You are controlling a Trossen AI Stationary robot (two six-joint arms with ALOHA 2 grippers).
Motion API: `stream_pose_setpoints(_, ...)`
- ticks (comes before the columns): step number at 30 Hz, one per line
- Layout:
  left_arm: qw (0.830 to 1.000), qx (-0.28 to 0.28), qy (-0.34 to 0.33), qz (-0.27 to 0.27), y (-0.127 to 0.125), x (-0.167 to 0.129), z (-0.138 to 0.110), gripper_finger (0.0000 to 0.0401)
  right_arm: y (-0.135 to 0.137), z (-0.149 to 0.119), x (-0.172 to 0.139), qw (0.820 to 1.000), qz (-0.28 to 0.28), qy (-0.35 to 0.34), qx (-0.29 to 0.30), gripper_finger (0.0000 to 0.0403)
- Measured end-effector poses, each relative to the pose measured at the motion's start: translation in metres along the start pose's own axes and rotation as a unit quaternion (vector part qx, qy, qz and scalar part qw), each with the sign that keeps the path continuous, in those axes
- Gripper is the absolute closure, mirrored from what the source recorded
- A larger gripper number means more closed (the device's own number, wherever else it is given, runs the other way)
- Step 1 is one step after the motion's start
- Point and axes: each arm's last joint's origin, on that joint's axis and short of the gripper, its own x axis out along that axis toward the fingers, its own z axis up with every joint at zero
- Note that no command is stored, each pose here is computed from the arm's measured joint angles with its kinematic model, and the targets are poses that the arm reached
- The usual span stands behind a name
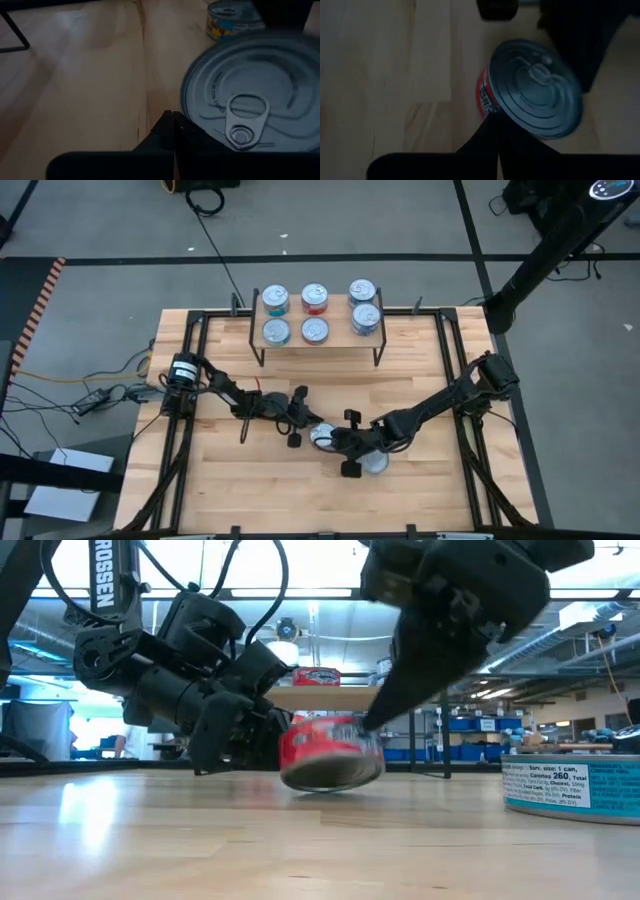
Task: Stack canned seafood by type on shelf
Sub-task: Stack the red tuna can on top of the other red tuna can on the shelf
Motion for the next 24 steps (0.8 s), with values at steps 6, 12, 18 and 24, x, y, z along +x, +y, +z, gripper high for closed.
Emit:
stream_pose_setpoints(6, 1.000, 0.001, 0.018, -0.006, -0.001, 0.000, -0.003, 0.0401, -0.007, 0.010, -0.008, 0.999, -0.025, -0.028, -0.001, 0.0395)
stream_pose_setpoints(12, 1.000, 0.005, 0.011, -0.026, -0.007, 0.000, -0.002, 0.0401, -0.021, 0.014, -0.005, 0.999, -0.045, -0.028, 0.013, 0.0395)
stream_pose_setpoints(18, 0.999, 0.016, 0.020, -0.027, -0.011, 0.000, -0.003, 0.0401, -0.029, 0.017, -0.003, 0.998, -0.039, -0.028, 0.039, 0.0395)
stream_pose_setpoints(24, 0.999, 0.015, 0.029, -0.024, -0.010, -0.008, -0.011, 0.0401, -0.027, 0.017, -0.003, 0.999, -0.027, -0.024, 0.036, 0.0390)
